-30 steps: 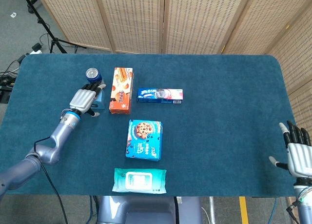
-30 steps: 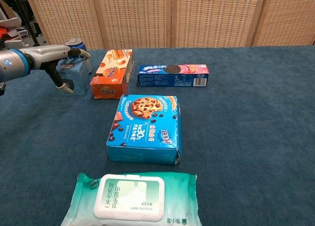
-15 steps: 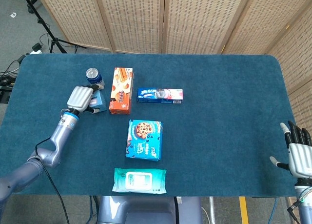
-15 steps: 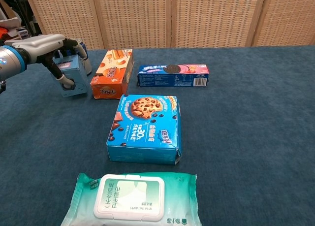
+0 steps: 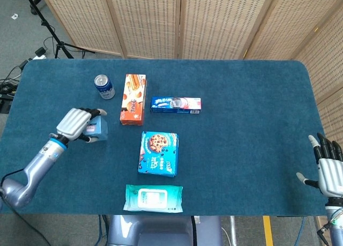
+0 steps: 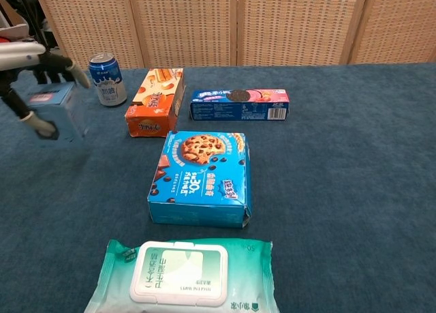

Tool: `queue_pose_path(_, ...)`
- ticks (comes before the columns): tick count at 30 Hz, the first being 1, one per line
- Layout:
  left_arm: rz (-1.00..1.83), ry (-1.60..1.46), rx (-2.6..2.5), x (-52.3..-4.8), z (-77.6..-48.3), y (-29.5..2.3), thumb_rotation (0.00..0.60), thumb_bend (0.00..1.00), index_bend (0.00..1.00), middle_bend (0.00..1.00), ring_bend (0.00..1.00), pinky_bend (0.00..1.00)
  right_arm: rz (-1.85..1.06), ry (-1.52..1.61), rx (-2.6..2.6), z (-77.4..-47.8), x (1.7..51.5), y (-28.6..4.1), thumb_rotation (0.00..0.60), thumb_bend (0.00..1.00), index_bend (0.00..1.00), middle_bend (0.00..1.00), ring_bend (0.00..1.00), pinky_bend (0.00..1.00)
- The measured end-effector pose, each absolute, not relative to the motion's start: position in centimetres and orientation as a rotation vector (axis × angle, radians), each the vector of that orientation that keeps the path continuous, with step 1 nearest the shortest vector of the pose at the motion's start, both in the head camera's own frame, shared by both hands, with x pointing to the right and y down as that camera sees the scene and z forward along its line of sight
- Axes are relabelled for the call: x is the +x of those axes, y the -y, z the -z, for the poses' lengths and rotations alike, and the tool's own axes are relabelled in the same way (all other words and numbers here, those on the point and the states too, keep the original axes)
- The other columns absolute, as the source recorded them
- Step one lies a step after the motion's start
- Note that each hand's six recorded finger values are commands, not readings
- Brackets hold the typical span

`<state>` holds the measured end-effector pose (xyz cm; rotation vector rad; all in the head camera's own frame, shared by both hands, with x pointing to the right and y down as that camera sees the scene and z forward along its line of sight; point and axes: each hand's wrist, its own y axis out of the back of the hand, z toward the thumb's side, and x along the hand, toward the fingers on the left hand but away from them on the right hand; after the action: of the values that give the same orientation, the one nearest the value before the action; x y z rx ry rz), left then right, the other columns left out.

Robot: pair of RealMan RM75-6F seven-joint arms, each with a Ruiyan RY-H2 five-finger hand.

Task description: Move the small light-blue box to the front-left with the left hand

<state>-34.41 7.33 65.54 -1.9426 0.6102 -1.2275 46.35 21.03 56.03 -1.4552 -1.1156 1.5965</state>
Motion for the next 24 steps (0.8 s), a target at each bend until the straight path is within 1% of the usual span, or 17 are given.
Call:
queue_pose_path(3,1.223,-0.536,-1.950,-35.4,-65.4,-10.0,0.600,0.02,0.31,0.44,0.43,0.45,-1.593,1.115,-1.460,-56.0,46.3,-21.0,0.600,0.00,0.00,0.00,0.00,0.00)
queue_pose_path(6,1.212,-0.498,-1.928,-36.2,-65.4,-11.8,0.600,0.02,0.31,0.44,0.43,0.45,-1.589,1.118,-1.464,-55.9,46.3,-21.0,0.600,0.00,0.00,0.00,0.00,0.00)
queue_pose_path(11,1.216,-0.473,-1.888,-37.0,-66.1,-13.0,0.600,0.02,0.31,0.44,0.42,0.45,-1.587,1.120,-1.466,-55.9,46.3,-21.0,0.600,0.00,0.00,0.00,0.00,0.00)
queue_pose_path(12,1.218,-0.469,-1.888,-37.0,-66.4,-13.2,0.600,0.01,0.31,0.43,0.42,0.45,-1.586,1.121,-1.466,-55.8,46.3,-21.0,0.600,0.00,0.00,0.00,0.00,0.00)
queue_pose_path(14,1.223,-0.465,-1.894,-37.1,-66.8,-13.6,0.600,0.00,0.30,0.32,0.35,0.45,-1.586,1.123,-1.465,-55.8,46.3,-21.0,0.600,0.00,0.00,0.00,0.00,0.00)
queue_pose_path(15,1.226,-0.464,-1.904,-37.2,-67.0,-13.8,0.600,0.00,0.26,0.22,0.26,0.43,-1.587,1.125,-1.464,-55.8,46.4,-21.0,0.600,0.00,0.00,0.00,0.00,0.00)
queue_pose_path(17,1.233,-0.464,-1.926,-37.3,-67.2,-14.2,0.600,0.00,0.16,0.07,0.11,0.33,-1.587,1.128,-1.464,-55.7,46.4,-20.9,0.600,0.00,0.00,0.00,0.00,0.00)
queue_pose_path(18,1.240,-0.461,-1.941,-37.4,-67.3,-14.4,0.600,0.00,0.11,0.02,0.05,0.26,-1.587,1.131,-1.464,-55.7,46.4,-20.9,0.600,0.00,0.00,0.00,0.00,0.00)
queue_pose_path(19,1.246,-0.457,-1.951,-37.6,-67.3,-14.7,0.600,0.00,0.08,0.01,0.02,0.22,-1.588,1.132,-1.463,-55.7,46.5,-20.9,0.600,0.00,0.00,0.00,0.00,0.00)
queue_pose_path(21,1.252,-0.453,-1.960,-37.8,-67.2,-14.9,0.600,0.00,0.05,0.00,0.00,0.17,-1.588,1.133,-1.464,-55.7,46.5,-20.9,0.600,0.00,0.00,0.00,0.00,0.00)
queue_pose_path(24,1.252,-0.466,-1.968,-38.0,-66.5,-14.9,0.600,0.00,0.04,0.00,0.00,0.17,-1.587,1.134,-1.465,-55.7,46.5,-20.9,0.600,0.00,0.00,0.00,0.00,0.00)
